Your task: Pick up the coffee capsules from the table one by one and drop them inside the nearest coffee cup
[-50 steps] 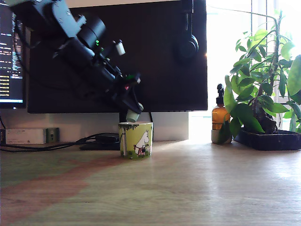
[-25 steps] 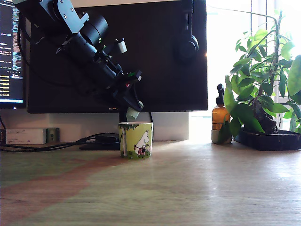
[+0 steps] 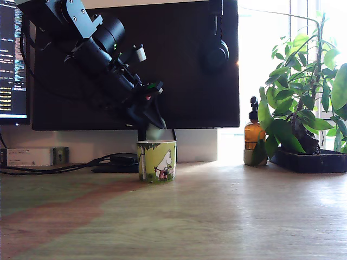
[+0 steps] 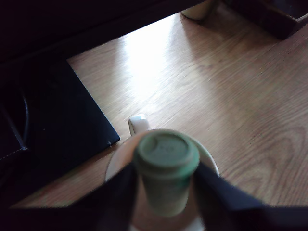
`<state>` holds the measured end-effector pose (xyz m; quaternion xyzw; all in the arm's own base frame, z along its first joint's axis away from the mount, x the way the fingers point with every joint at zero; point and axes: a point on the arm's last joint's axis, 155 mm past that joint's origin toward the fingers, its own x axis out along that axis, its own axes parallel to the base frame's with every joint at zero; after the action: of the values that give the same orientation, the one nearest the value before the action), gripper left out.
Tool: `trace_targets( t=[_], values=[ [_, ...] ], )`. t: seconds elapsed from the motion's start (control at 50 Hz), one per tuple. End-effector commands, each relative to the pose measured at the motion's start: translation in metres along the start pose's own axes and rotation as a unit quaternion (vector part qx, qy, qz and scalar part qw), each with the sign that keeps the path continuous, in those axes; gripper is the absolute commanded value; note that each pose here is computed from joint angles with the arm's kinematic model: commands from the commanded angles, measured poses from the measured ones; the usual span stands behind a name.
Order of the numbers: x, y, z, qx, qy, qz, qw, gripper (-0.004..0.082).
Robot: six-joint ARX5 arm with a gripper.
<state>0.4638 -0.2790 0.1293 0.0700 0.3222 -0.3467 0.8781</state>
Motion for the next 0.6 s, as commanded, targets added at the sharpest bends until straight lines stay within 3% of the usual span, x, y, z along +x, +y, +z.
trace_targets(
  t=[0.0, 0.38, 0.48, 0.58],
  values=[
    [0.0095, 0.0007, -0.0115, 0.001, 0.015, -0.001, 0.9999, 0.0682],
    [0.0095, 0.0002, -0.0129, -0.002, 0.018, 0.000, 0.9998, 0.0648],
    [0.0076, -0.0042, -0.0120, -0.001, 0.019, -0.003, 0.9998, 0.0475],
    [0.0038, -0.0087, -0.0092, 0.001, 0.018, -0.006, 0.9998, 0.0204]
  ],
)
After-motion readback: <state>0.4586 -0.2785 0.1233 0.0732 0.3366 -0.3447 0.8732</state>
